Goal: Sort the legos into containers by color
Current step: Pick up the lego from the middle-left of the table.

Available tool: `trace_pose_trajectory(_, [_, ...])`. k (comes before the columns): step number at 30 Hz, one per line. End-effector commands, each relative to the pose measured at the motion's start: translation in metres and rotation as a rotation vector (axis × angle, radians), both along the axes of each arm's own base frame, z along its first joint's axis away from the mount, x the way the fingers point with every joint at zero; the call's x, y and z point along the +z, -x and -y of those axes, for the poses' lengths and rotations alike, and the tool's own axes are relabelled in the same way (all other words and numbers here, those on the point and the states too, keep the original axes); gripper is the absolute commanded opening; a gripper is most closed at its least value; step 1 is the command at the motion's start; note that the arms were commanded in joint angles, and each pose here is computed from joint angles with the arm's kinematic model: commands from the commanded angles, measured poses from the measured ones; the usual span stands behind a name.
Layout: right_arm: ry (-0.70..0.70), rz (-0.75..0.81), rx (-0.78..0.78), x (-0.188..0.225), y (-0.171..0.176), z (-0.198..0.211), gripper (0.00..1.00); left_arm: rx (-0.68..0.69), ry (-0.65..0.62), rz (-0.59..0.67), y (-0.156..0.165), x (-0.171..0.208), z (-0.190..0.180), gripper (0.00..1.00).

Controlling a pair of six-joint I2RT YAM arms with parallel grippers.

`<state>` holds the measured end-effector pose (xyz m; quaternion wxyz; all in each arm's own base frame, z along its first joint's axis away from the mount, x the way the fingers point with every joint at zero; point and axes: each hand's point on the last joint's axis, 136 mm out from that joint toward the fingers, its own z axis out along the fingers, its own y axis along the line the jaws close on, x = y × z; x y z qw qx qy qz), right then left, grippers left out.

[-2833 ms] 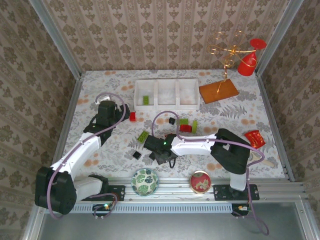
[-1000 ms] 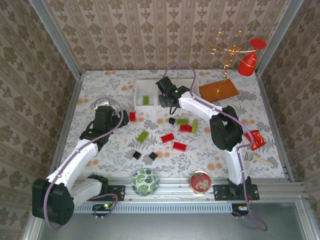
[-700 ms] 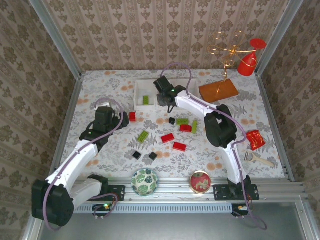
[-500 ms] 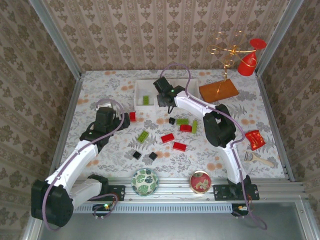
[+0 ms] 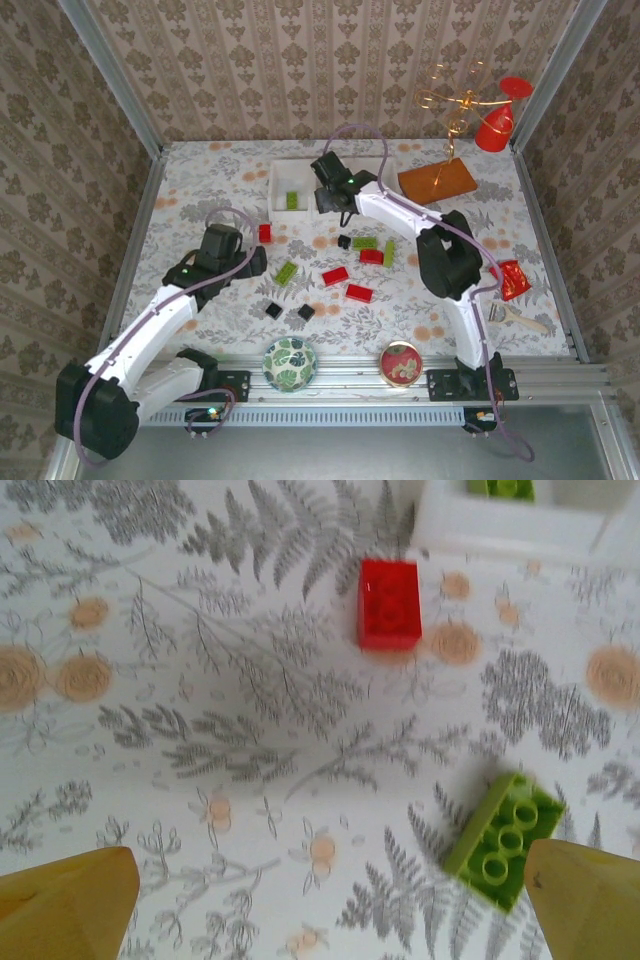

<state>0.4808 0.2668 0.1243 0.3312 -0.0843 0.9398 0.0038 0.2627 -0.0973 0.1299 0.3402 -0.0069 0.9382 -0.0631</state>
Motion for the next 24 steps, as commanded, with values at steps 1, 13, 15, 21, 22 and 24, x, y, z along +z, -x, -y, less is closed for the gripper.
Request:
trace_pose_trajectory(1, [-0.042,0.076,-0.008,0.046,0.013,0.007,0.74,-0.025,-0.034,-0.066,0.023,0.000,-0.002,1.00])
trace_pose_trajectory(13, [-0.072,0.120,-0.075,0.072,0.066,0.051,0.98,-0.181,-0.039,-0.129,0.063,-0.025,0.026,1.00])
trace_pose_trajectory(15, [-0.063,0.122,-0.089,0.073,0.074,0.060,1.00,-0.216,-0.052,-0.134,0.069,-0.029,0.033,1.00])
trace_pose_trajectory(21, [-0.037,0.141,-0.120,0.077,0.093,0.082,1.00,-0.307,-0.093,-0.140,0.082,-0.039,0.048,1.00])
trace_pose_trajectory(22, [-0.034,0.143,-0.126,0.077,0.096,0.085,1.00,-0.321,-0.096,-0.145,0.085,-0.042,0.050,1.00])
trace_pose_trajectory(24, [-0.032,0.150,-0.138,0.078,0.101,0.091,1.00,-0.342,-0.107,-0.159,0.090,-0.047,0.054,1.00])
